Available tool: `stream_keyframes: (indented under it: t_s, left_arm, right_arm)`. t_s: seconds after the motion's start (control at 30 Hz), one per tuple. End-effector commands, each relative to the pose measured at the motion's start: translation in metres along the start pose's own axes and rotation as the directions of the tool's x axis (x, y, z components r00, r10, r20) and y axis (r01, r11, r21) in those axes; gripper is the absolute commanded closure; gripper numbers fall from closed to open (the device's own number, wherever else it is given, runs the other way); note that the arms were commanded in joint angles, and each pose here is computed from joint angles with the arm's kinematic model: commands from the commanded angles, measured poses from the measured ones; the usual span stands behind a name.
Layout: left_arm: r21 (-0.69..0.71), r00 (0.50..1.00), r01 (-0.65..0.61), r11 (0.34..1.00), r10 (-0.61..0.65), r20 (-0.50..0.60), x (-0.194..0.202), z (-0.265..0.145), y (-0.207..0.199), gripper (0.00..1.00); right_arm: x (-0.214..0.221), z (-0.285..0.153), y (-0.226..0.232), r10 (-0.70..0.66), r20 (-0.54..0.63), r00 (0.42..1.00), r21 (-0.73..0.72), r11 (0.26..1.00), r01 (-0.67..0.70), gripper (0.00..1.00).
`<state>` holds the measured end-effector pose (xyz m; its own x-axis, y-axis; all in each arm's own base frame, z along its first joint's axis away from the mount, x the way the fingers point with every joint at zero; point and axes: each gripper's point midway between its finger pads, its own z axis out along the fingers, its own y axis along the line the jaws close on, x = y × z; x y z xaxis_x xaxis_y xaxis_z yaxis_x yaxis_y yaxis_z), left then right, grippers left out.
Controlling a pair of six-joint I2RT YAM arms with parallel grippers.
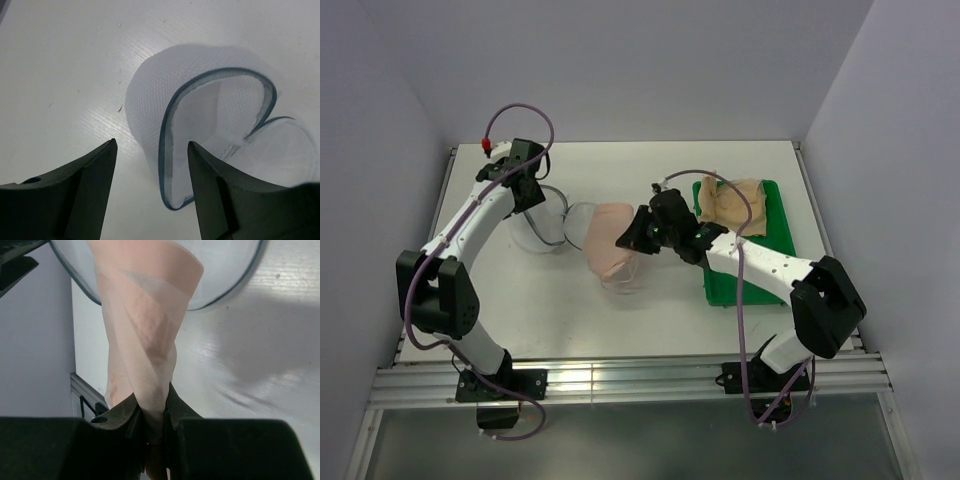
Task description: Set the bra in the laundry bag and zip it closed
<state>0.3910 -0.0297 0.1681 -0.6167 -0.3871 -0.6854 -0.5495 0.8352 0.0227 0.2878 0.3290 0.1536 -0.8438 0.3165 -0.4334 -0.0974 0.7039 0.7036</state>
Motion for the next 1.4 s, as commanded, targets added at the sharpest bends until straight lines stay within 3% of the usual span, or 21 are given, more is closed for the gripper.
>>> stream_keyframes:
  t_s: [0.0,0.6,0.87,1.0,1.17,1.37]
  left_arm:
    - [0.007,0.999,0.001,1.000,-0.001,0.047,-0.026,-0.002,-0.005,0.35]
    - [0.010,0.997,-0.067,0.998,0.067,-0.033,-0.002,0.039,-0.014,0.50]
    - [0.102,0.993,-0.093,0.990,0.100,-0.068,0.014,0.031,-0.019,0.79]
    - [0.164,0.988,-0.108,0.981,0.124,-0.088,0.024,0.023,-0.020,1.00]
    - [0.220,0.986,-0.119,0.968,0.141,-0.090,0.032,0.012,-0.018,1.00]
    - [0.265,0.987,-0.127,0.956,0.149,-0.062,0.025,-0.004,-0.019,1.00]
  right_arm:
    - [-0.023,-0.013,0.029,-0.030,0.042,0.999,-0.063,0.997,0.032,0.93]
    - [-0.068,0.034,0.063,-0.055,0.029,0.998,-0.060,0.997,0.057,0.93]
    - [-0.076,0.079,0.070,-0.092,-0.031,0.995,-0.044,0.995,0.091,0.94]
    - [-0.085,0.094,0.083,-0.113,-0.034,0.993,-0.062,0.992,0.111,0.95]
    - [-0.075,0.111,0.085,-0.129,-0.073,0.989,-0.074,0.989,0.124,0.98]
    - [-0.025,0.111,0.088,-0.182,-0.151,0.972,-0.098,0.981,0.168,0.99]
